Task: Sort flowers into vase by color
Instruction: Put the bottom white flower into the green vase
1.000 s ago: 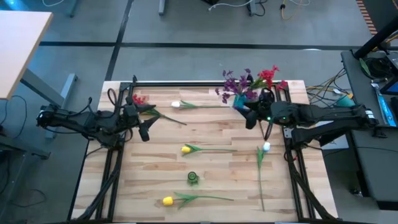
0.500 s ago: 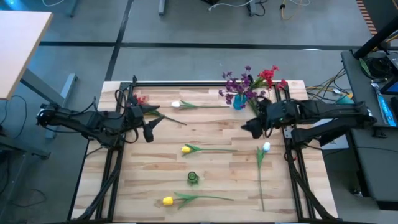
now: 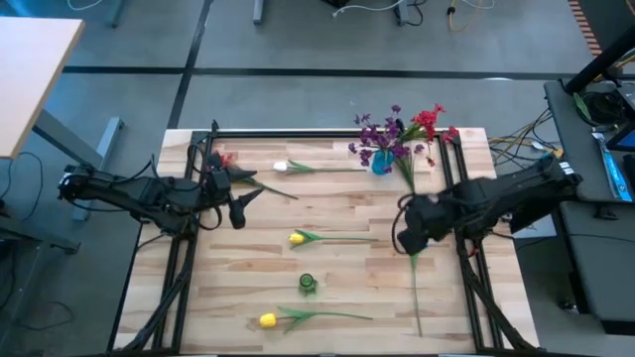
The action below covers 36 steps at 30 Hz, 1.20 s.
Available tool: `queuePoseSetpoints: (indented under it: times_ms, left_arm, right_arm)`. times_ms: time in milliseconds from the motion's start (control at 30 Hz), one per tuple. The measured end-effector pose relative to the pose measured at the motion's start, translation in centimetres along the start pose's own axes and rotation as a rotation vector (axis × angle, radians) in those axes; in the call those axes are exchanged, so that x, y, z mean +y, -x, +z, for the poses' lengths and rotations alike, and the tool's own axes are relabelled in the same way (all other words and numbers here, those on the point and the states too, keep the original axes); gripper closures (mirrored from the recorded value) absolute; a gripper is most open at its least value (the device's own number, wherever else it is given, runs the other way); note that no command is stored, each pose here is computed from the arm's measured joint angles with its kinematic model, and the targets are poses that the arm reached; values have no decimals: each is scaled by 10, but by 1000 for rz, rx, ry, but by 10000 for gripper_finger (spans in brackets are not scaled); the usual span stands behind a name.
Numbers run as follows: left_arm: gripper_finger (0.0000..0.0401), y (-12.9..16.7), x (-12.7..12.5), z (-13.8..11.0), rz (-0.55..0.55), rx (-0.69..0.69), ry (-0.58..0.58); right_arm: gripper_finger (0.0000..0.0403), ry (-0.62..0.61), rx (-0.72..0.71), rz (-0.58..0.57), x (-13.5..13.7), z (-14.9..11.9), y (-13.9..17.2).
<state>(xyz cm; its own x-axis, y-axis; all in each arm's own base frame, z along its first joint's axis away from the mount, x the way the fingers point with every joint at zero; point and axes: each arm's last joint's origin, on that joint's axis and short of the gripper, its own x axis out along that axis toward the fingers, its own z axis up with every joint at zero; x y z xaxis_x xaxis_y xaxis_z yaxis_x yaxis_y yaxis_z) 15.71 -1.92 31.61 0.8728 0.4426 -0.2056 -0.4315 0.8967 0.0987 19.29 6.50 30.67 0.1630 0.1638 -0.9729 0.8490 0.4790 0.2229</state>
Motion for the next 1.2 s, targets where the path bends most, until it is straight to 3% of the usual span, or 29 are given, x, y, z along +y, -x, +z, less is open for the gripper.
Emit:
queuePoseSetpoints:
  times_ms: [300,500,667,900,1200]
  left_arm:
    - [185,0,0,-1,0,4,-9]
    - [184,0,0,-2,0,9,-15]
    - [184,-1,-1,-2,-1,12,-17]
    - [184,-4,-3,-3,0,23,-14]
    - [184,-11,-9,-7,2,53,-29]
  right_arm:
    - [176,-135,30,-153,7,-32,-54]
    - [190,-202,28,-135,4,-33,-101]
    - [208,-228,19,-219,-10,-31,-134]
    - [260,-238,15,-260,-20,-30,-160]
    - [340,-210,20,-230,-20,-29,-172]
